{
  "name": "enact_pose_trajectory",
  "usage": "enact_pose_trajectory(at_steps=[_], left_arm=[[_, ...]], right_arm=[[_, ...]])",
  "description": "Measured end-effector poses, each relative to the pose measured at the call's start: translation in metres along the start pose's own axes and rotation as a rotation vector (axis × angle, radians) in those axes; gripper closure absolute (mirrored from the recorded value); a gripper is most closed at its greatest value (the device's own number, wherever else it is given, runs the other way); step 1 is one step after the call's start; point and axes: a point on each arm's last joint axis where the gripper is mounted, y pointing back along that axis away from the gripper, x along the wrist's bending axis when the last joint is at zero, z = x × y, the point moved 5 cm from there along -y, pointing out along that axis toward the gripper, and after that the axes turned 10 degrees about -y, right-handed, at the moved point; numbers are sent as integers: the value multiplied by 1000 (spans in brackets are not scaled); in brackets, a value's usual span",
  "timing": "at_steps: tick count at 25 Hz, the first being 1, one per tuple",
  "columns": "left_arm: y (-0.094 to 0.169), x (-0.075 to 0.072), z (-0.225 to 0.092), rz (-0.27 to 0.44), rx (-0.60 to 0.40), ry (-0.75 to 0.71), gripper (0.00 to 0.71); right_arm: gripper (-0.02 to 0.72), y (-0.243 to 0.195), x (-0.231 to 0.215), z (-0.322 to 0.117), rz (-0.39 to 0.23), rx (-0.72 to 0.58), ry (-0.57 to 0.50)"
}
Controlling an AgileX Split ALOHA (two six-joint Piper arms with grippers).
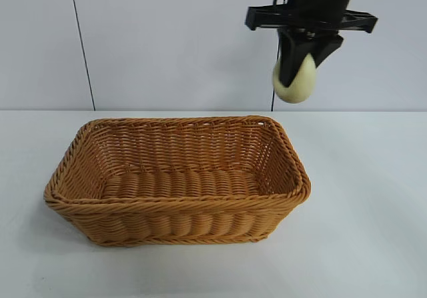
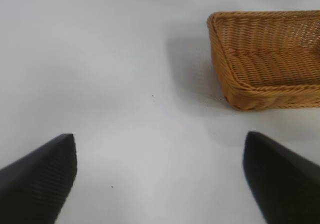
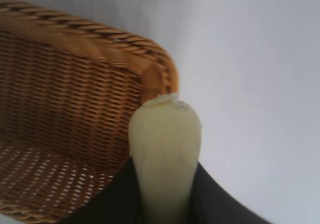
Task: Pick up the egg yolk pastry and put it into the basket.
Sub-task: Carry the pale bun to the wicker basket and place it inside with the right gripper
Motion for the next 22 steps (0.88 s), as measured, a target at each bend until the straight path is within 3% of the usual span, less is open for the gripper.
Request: enact_pose_trajectory(at_steps=[9, 18, 22], left_arm=[[0, 0, 0, 0, 0, 0, 15], [0, 0, 0, 0, 0, 0, 15], [0, 0, 0, 0, 0, 0, 15]], right_arm=[[587, -12, 92, -19, 94, -61, 139], [587, -99, 103, -28, 67, 19, 140], [584, -115, 102, -32, 58, 47, 134]])
